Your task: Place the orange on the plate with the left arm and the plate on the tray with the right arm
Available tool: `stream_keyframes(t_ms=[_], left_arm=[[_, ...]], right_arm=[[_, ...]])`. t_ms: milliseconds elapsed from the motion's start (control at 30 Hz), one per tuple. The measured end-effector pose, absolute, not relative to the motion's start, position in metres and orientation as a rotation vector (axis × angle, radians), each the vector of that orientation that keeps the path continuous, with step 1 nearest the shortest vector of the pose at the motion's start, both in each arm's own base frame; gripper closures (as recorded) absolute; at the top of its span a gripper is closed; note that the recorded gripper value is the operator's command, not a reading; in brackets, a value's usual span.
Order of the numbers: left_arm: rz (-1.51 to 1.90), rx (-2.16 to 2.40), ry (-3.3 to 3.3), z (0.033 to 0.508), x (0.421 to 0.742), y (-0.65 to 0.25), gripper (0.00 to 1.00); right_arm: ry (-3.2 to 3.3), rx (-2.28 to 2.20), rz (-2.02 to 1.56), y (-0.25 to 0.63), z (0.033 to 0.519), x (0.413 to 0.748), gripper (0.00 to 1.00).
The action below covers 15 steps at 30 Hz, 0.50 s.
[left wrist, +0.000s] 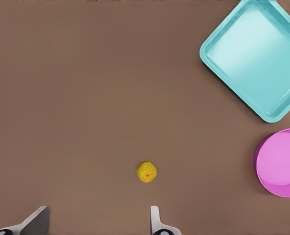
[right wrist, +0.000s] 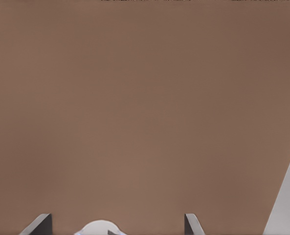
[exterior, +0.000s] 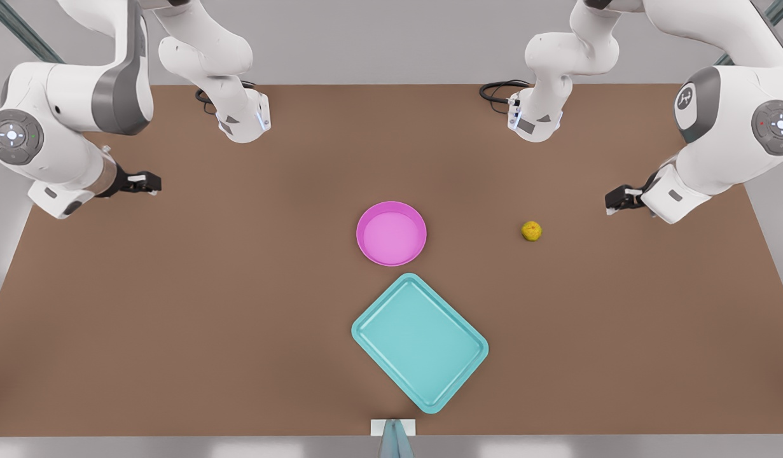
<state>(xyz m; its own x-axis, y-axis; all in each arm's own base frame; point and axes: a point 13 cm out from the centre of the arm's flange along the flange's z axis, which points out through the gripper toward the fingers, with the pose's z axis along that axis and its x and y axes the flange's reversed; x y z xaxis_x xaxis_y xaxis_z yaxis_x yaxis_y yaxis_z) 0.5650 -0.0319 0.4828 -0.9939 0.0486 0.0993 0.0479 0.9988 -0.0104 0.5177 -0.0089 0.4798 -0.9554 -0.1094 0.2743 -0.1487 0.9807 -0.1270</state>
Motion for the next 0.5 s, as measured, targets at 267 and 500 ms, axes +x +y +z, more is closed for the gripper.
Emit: stream_keyframes(t_ms=[267, 500], left_arm=[[-0.010, -0.090, -2.630, 0.240, 0.473, -0.047, 0.00], [-0.021, -0.114, -2.696, 0.114, 0.435, -0.057, 0.00]], right_arm=[[-2.856, 0.216, 0.211, -0.007, 0.474, 0.522, 0.00], [-2.854, 0.231, 0.210, -0.007, 0.472, 0.523, 0.00]])
